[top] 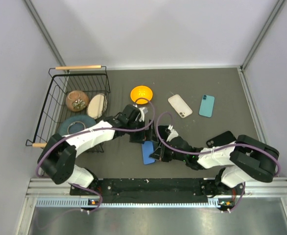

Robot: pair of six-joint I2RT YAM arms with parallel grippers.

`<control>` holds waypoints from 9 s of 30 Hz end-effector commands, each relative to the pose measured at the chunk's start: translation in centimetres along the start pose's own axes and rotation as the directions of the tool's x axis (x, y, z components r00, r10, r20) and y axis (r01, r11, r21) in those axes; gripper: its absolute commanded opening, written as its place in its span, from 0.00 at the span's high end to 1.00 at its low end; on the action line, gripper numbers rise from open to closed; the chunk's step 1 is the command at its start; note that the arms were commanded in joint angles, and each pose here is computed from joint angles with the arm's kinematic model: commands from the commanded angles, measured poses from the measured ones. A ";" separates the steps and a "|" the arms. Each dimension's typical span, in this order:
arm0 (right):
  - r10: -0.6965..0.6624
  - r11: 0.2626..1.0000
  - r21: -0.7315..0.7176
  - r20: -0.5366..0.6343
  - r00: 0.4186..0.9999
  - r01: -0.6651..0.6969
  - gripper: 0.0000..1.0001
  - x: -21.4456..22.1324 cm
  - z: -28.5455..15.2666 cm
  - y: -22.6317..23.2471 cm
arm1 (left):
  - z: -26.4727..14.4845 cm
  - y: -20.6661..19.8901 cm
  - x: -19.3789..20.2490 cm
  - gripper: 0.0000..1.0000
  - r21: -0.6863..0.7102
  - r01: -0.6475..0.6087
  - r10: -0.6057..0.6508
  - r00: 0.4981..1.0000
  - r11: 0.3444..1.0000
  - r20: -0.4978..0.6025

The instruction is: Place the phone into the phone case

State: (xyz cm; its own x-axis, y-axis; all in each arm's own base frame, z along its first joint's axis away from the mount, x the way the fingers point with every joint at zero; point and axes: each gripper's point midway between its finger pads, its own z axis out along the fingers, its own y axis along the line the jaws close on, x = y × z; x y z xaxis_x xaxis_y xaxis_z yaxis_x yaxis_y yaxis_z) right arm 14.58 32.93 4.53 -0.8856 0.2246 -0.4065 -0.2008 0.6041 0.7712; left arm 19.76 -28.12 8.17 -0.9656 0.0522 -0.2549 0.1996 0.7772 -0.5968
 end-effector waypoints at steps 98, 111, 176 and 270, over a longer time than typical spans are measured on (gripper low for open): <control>-0.330 0.879 0.449 0.333 0.883 0.159 1.00 -18.1 -17.1 -6.3 | -3.8 -8.5 -19.1 0.30 -0.302 -0.623 0.692 0.661 0.722 0.291; -0.280 0.930 0.343 0.440 0.854 0.128 1.00 -15.3 -21.0 -3.9 | 9.1 -8.0 -21.0 0.36 -0.236 -0.696 0.734 0.654 0.678 0.182; -0.248 0.963 0.227 0.541 0.803 0.144 1.00 -14.6 -22.9 -1.5 | -7.0 9.5 -5.0 1.00 -0.405 0.582 -0.227 0.726 0.705 0.649; -0.289 0.929 0.295 0.203 0.936 0.223 1.00 -12.2 -10.3 3.9 | -22.9 3.2 -10.5 0.01 -0.481 0.266 0.193 0.678 0.835 0.709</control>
State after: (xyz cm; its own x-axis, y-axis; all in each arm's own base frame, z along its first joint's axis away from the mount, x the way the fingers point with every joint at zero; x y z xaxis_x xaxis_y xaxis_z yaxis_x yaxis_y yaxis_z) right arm 16.58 20.63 11.90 -0.7940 0.1559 -0.5876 -0.1983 0.8473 0.4927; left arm 27.28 -18.02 23.00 -0.6360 -0.2641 -0.7251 -0.0347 0.9485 -0.3150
